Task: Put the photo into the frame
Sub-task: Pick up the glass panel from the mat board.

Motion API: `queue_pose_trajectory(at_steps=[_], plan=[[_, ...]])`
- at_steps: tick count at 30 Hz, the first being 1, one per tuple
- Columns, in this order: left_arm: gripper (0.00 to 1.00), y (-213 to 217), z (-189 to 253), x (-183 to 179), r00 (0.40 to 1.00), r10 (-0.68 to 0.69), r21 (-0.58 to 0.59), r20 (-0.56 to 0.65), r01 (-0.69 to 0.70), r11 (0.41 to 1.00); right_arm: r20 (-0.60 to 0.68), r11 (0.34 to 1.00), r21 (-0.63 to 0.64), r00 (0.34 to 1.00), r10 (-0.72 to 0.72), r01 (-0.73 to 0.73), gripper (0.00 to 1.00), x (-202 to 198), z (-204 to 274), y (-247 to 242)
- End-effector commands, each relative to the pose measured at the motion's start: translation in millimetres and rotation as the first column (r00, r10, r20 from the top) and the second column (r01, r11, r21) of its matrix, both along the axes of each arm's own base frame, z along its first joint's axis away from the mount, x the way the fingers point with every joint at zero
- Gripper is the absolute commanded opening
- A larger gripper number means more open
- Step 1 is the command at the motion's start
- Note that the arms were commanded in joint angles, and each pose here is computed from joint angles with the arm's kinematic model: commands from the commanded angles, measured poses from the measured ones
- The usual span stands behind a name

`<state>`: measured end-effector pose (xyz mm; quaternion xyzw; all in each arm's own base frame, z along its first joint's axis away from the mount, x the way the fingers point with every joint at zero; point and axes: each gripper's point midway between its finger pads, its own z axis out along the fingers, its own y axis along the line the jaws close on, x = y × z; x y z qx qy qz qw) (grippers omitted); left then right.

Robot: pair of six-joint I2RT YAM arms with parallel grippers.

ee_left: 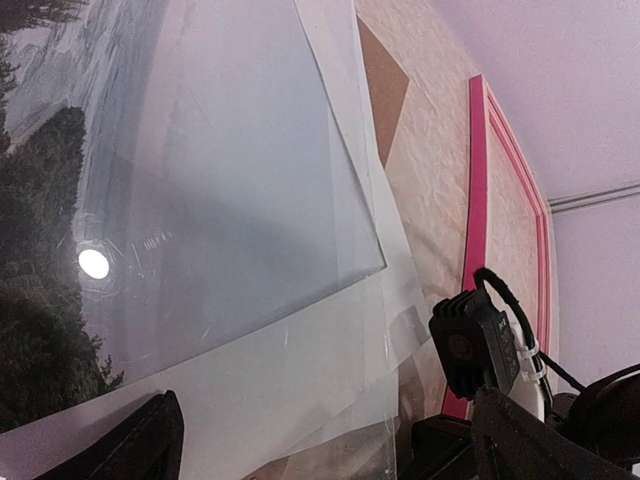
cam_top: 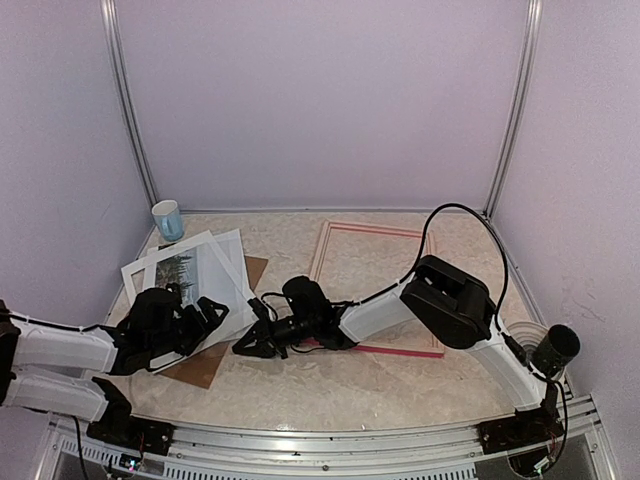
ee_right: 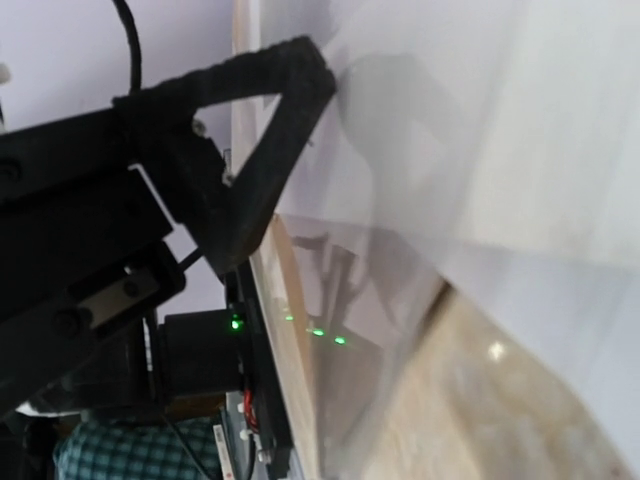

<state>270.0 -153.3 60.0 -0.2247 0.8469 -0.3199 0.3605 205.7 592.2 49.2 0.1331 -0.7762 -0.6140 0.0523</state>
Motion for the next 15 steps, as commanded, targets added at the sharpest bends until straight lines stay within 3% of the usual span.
queue_pose_trajectory(at_steps=[1, 15], plan=[[0.99, 0.2, 1.0, -2.8, 1.000, -0.013, 0.019, -0.006, 0.013, 1.000, -0.005, 1.000, 0.005, 1.000, 0.004, -0.004, 0.00, -3.4, -8.1, -2.4], [0.99, 8.8, 39.2, 2.2, 0.996, 0.008, 0.047, 0.090, -0.013, 0.999, 0.018, 0.999, 0.034, 1.000, 0.019, -0.020, 0.00, -6.9, 9.7, -5.3]])
